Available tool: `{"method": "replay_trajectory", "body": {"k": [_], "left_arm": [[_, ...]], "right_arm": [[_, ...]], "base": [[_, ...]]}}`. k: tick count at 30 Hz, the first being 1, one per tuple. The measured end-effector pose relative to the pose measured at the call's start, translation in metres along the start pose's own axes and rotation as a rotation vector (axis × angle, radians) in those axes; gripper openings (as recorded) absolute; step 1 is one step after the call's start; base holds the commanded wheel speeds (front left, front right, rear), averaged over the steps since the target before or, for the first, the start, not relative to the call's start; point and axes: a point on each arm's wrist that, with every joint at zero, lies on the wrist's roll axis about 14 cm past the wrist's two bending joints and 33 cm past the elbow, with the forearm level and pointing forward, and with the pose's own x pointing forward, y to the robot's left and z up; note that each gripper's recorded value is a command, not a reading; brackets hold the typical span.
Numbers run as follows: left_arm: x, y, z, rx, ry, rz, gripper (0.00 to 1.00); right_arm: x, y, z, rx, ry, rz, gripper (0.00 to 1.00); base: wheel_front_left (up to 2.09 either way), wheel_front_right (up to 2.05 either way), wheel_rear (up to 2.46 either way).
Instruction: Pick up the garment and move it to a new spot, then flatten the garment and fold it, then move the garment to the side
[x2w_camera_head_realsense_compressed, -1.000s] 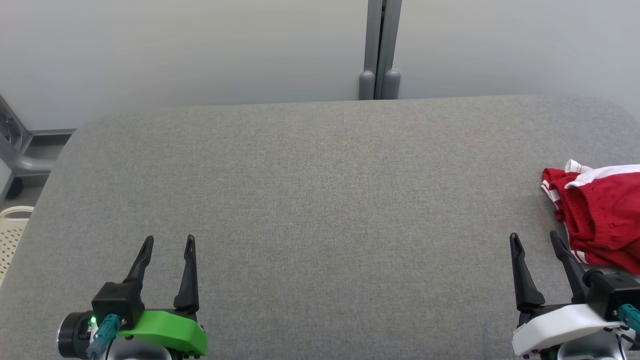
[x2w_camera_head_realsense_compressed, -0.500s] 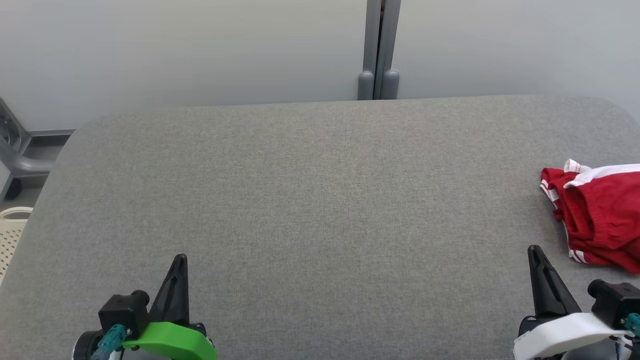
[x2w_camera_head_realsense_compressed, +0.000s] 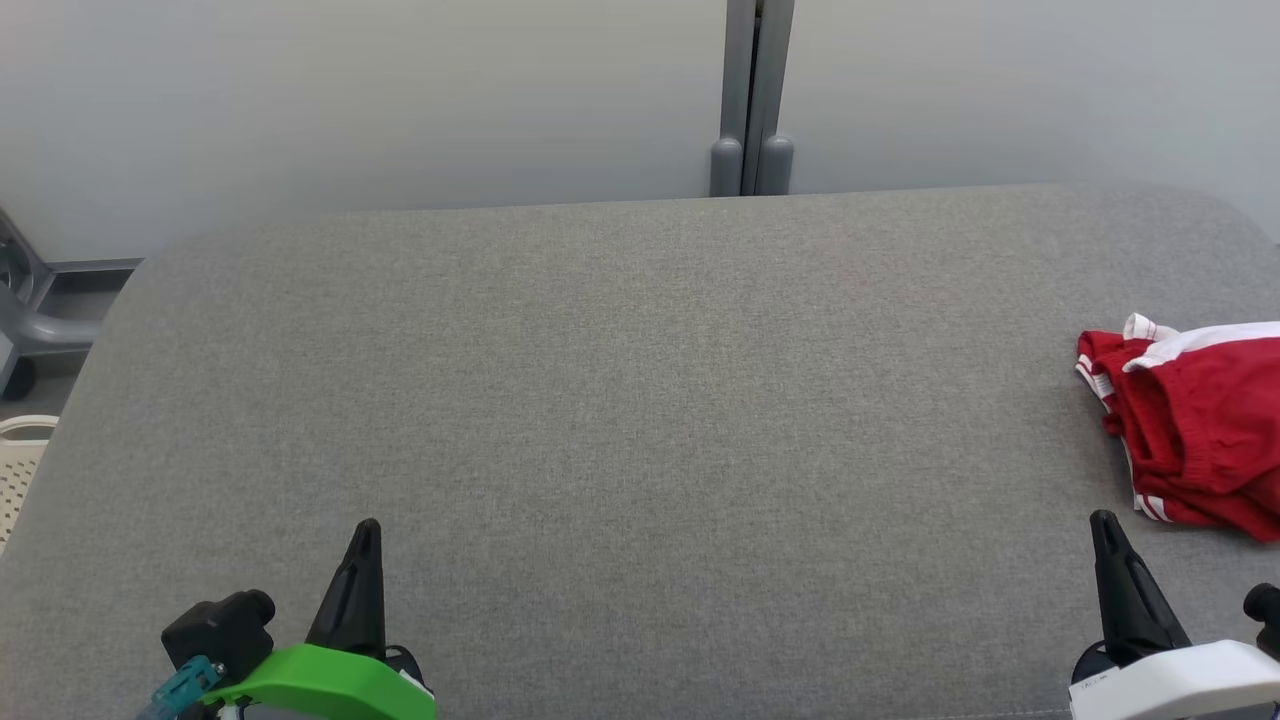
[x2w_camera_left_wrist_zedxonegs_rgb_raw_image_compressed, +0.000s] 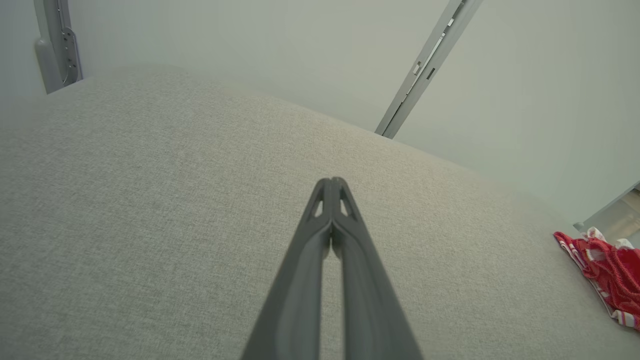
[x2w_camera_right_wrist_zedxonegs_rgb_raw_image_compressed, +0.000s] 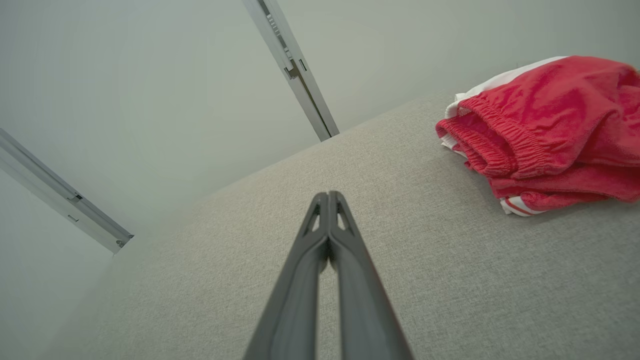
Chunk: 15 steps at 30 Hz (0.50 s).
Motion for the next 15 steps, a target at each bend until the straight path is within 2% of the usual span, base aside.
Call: {"method": "replay_trajectory", "body": {"k": [15], "left_arm": [[-0.003,-0.008,-0.007,-0.240,0.032,-0.007,0.00]], "right_arm": [[-0.010,-0.018,0.001,0.236,0.008,-0.056,0.00]], "base": [[0.00,0.00,0.00]]}}
